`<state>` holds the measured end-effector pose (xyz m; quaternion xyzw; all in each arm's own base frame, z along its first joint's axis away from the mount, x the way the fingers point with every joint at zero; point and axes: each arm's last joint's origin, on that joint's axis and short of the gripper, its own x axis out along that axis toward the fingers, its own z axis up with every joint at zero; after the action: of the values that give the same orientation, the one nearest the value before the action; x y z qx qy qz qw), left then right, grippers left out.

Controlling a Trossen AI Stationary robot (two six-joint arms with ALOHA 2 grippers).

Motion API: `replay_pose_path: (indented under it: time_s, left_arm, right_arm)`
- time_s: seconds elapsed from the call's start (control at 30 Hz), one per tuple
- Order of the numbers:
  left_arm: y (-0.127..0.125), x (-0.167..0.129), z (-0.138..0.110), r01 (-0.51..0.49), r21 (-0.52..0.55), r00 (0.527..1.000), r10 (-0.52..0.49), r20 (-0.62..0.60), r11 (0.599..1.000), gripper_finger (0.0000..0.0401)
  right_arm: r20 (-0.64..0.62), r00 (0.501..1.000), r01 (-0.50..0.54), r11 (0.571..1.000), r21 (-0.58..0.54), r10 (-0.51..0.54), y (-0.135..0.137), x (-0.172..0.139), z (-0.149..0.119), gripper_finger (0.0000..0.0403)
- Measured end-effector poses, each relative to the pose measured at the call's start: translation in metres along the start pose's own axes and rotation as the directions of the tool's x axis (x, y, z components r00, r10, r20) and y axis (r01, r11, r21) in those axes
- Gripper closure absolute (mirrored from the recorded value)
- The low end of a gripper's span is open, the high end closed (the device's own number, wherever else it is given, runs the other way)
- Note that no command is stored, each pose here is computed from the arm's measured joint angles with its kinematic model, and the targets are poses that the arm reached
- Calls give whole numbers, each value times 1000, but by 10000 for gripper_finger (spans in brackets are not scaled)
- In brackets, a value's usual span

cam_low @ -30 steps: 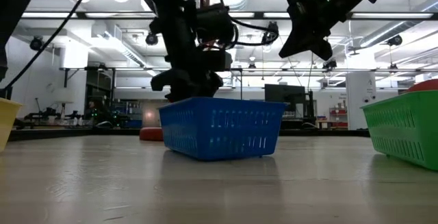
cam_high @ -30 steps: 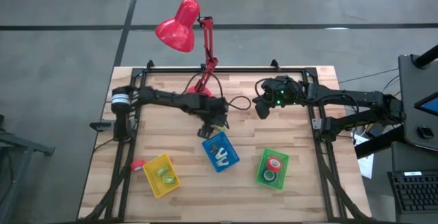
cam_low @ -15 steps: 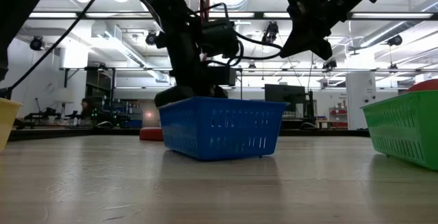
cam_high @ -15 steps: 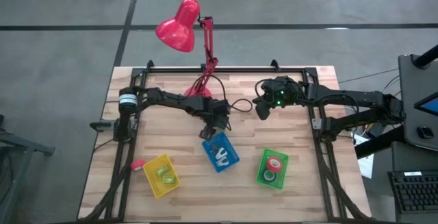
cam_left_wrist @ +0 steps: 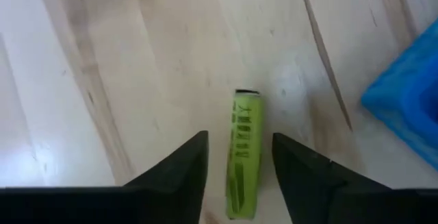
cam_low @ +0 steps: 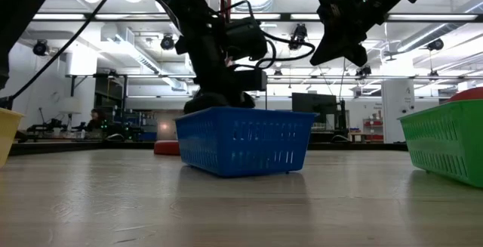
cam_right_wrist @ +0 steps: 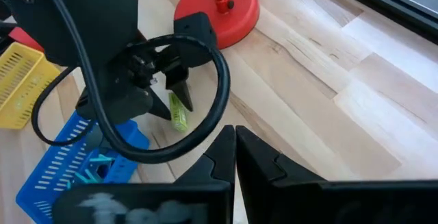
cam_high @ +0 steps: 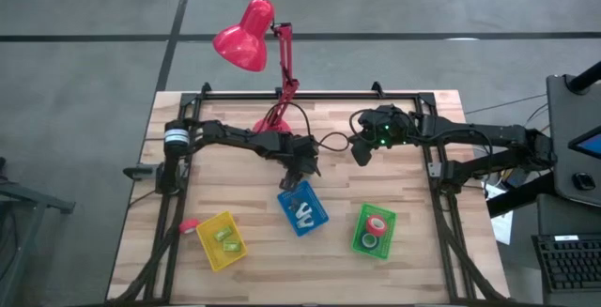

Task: Pick and place Stapler, Stapler remover, tape
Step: Put the green staple pin box into the yellow bin

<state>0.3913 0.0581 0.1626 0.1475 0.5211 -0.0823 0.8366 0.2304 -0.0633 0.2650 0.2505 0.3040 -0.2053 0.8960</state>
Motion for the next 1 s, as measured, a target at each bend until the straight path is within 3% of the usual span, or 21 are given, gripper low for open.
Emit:
replay_pose_path:
  time_s: [0.43, 0.63, 0.77, 0.87, 1.0]
  left_arm:
    - [-1, 2, -4, -3, -15, 999, 3, -36, 1000, 356]
    - [3, -22, -2, -89, -71, 977, 73, -201, 994, 356]
    - [0, -55, -4, -73, -182, 961, 21, -274, 981, 342]
    - [-8, -87, -7, -19, -326, 964, -69, -257, 945, 346]
    - [-24, -127, -18, 89, -534, 956, -222, -190, 841, 354]
  right_arm:
    - [3, 1000, 5, 1000, -1, -5, 0, 0, 0, 394]
    - [15, 1000, 8, 1000, -11, -7, 0, 0, 1, 394]
    - [2, 1000, -9, 1000, -10, 9, 0, -1, 0, 394]
    - [-7, 999, -36, 999, -8, 36, 1, -2, 0, 394]
    - [-3, 999, -44, 999, -15, 44, 2, -2, 1, 394]
